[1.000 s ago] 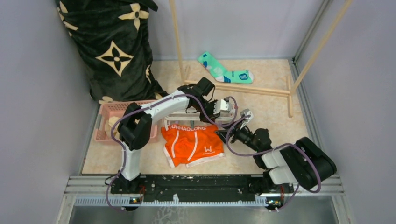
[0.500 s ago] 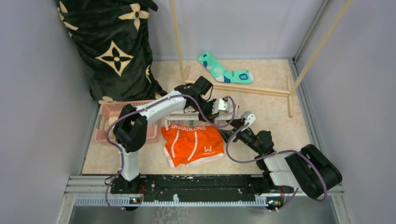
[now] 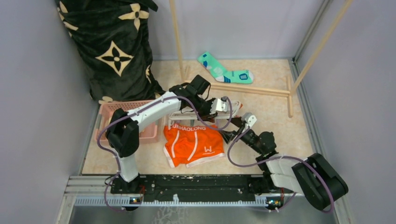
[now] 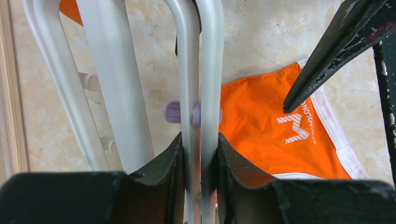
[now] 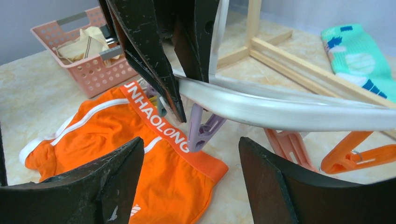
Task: Clip the underwear to the hanger
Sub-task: Open the clamp at the hanger.
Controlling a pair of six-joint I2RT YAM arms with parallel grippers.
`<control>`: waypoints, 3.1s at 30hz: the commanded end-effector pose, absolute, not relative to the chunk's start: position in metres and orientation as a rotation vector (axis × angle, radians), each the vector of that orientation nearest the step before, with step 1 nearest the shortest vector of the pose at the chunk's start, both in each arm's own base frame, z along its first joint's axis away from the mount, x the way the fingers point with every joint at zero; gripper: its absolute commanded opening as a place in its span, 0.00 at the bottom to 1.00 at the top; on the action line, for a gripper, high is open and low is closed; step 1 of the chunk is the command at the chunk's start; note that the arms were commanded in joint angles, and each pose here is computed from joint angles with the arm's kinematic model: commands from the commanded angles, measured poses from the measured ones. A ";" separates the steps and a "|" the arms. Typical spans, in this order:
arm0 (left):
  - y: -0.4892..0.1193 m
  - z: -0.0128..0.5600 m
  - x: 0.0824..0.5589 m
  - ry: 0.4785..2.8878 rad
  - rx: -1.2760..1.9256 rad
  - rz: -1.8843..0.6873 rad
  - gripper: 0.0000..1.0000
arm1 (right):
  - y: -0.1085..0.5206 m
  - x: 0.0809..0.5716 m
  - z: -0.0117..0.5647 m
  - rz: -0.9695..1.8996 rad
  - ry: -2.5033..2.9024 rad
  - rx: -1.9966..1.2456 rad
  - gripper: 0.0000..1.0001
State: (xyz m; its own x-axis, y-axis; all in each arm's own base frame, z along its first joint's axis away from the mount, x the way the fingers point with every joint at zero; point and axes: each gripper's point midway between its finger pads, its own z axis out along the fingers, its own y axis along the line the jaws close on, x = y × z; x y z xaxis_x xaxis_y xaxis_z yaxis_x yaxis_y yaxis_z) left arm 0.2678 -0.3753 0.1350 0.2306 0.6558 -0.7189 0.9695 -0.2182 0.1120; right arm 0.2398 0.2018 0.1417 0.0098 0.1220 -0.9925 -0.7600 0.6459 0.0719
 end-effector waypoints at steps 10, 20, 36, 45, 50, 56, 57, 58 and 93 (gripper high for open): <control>-0.389 0.178 0.258 1.269 1.942 -0.723 0.20 | 0.202 0.246 0.167 0.686 1.289 -0.627 0.75; -0.390 0.182 0.257 1.253 1.943 -0.714 0.20 | 0.203 0.263 0.178 0.739 1.272 -0.486 0.74; -0.387 0.186 0.254 1.214 1.963 -0.667 0.20 | 0.214 0.279 0.188 0.779 1.209 -0.439 0.71; -0.387 0.196 0.249 1.172 1.963 -0.667 0.19 | 0.220 0.283 0.203 0.783 1.157 -0.461 0.68; -0.387 0.199 0.248 1.166 1.958 -0.666 0.19 | 0.220 0.281 0.215 0.779 1.116 -0.470 0.65; -0.387 0.203 0.249 1.160 1.949 -0.660 0.19 | 0.222 0.275 0.231 0.799 1.064 -0.483 0.62; -0.387 0.204 0.249 1.158 1.947 -0.656 0.19 | 0.222 0.273 0.233 0.801 1.056 -0.486 0.62; -0.387 0.205 0.249 1.156 1.945 -0.655 0.19 | 0.221 0.273 0.235 0.799 1.049 -0.486 0.62; -0.388 0.216 0.245 1.132 1.914 -0.677 0.19 | 0.223 0.272 0.248 0.801 1.007 -0.495 0.40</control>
